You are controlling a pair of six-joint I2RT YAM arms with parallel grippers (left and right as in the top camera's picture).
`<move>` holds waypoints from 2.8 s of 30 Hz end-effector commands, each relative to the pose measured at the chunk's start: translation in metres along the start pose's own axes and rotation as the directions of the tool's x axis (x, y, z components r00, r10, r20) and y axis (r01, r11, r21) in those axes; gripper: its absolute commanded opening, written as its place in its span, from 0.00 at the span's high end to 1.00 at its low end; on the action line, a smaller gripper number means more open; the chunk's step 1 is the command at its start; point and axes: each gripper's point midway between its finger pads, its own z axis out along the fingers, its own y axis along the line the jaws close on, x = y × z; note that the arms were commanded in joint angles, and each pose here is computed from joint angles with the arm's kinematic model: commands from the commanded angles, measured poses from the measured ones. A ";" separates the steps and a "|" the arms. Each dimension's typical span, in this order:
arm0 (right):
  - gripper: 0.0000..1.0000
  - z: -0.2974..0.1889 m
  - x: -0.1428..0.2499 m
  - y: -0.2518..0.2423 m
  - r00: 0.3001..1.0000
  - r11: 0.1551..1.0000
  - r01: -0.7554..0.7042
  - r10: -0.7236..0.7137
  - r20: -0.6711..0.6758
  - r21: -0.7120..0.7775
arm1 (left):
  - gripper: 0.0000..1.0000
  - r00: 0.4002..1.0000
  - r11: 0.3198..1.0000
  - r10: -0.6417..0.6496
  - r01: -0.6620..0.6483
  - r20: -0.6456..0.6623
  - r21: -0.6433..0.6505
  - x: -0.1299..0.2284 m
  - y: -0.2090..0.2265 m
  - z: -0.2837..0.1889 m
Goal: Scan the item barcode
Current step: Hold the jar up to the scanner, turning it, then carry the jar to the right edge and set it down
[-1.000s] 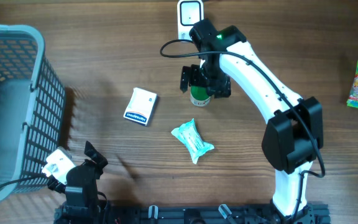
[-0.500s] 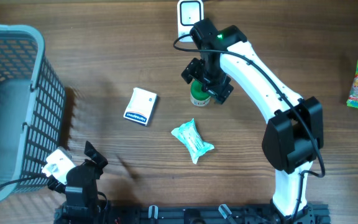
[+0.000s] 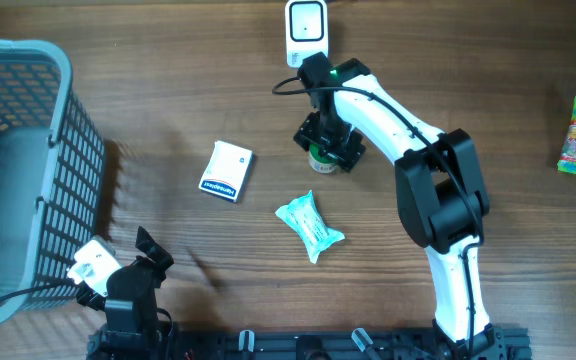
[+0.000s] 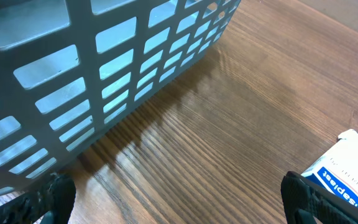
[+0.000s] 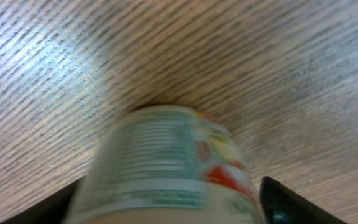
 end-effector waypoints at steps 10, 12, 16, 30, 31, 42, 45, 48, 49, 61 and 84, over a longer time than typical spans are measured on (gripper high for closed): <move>0.46 -0.046 0.064 0.014 0.869 0.943 0.224 -0.307 -0.388 -0.246 | 0.00 1.000 1.000 -0.007 0.007 0.003 -0.002 0.000 0.001 0.000; 0.45 -0.079 0.088 0.022 0.797 0.894 0.250 -0.409 -0.445 -0.372 | 0.00 1.000 1.000 -0.007 0.007 0.003 -0.002 0.000 0.001 0.000; 0.45 -0.119 0.119 0.027 0.698 0.814 0.227 -0.519 -0.494 -0.535 | 0.00 1.000 1.000 -0.007 0.007 0.003 -0.002 0.000 0.001 0.000; 0.43 -0.250 0.160 -0.045 0.818 0.780 0.574 -0.537 0.205 -0.250 | 0.00 1.000 1.000 -0.007 0.007 0.003 -0.002 0.000 0.001 0.000; 0.41 -0.263 0.134 -0.056 0.812 0.837 0.529 -0.453 0.368 -0.138 | 0.00 1.000 1.000 -0.007 0.007 0.003 -0.002 0.000 0.001 0.000; 0.46 -0.274 -0.039 0.074 0.298 0.904 0.423 -0.200 0.933 0.058 | 0.00 1.000 1.000 -0.007 0.007 0.003 -0.002 0.000 0.001 0.000; 0.45 -0.246 -0.097 0.110 0.189 0.897 0.425 -0.222 0.956 0.124 | 0.00 1.000 1.000 -0.007 0.007 0.003 -0.002 0.000 0.001 0.000; 0.45 -0.224 -0.136 0.139 0.095 0.884 0.452 -0.180 0.979 0.119 | 0.00 1.000 1.000 -0.007 0.007 0.003 -0.002 0.000 0.001 0.000; 0.45 -0.216 -0.145 0.144 0.087 0.886 0.452 -0.155 0.984 0.100 | 0.00 1.000 1.000 -0.007 0.007 0.003 -0.002 0.000 0.001 0.000; 0.47 -0.172 -0.164 0.186 0.018 0.805 0.591 -0.075 0.997 0.050 | 0.00 1.000 1.000 -0.007 0.007 0.003 -0.002 0.000 0.001 0.000; 0.23 -0.077 -0.304 -0.351 0.878 0.976 -0.160 0.210 0.431 -0.149 | 0.00 1.000 1.000 -0.007 0.007 0.003 -0.002 0.000 0.001 0.000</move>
